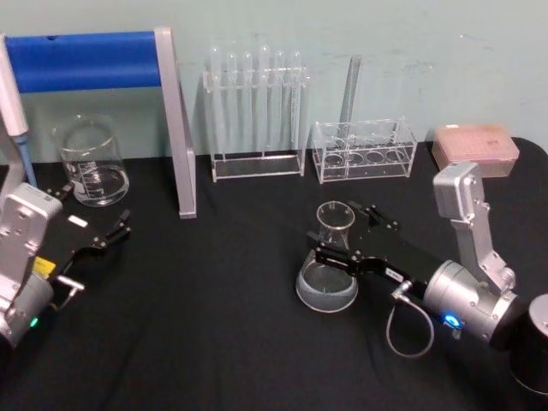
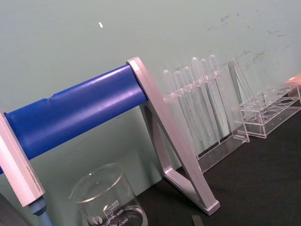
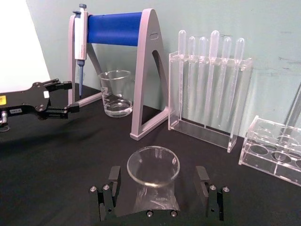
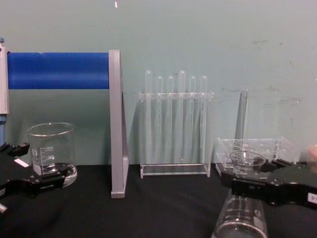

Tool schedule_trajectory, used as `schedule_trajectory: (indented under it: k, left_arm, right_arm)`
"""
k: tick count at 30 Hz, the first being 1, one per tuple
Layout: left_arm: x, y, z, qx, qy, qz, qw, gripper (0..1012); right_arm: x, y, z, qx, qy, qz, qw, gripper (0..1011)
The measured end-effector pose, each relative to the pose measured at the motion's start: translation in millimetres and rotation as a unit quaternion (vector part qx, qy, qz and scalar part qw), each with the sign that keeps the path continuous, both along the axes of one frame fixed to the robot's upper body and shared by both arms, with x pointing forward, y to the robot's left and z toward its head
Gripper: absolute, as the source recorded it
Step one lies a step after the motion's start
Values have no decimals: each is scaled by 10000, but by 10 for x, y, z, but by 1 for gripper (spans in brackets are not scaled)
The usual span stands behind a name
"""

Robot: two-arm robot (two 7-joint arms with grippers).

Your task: Grasp the erlenmeyer flask with one hand, shake it three times, then place it back.

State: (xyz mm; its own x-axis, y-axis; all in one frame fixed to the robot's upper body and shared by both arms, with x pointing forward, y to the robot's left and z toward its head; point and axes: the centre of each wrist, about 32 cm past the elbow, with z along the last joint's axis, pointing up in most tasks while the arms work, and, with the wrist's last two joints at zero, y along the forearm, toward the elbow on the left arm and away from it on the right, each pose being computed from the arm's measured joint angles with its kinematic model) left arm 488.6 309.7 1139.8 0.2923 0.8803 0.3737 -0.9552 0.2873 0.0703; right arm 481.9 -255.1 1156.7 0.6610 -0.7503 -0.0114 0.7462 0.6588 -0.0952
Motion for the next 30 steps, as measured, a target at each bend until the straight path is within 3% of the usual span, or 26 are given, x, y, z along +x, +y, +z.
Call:
schedule_trajectory:
  k: [20, 30]
  left_arm:
    - [0, 0, 0, 0, 1, 0, 10000, 1001]
    - [0, 0, 0, 0, 0, 0, 10000, 1001]
  right_arm:
    - [-357, -371, 58, -185, 40, 183, 9997, 1000]
    - [-343, -505, 84, -258, -78, -330, 9991, 1000]
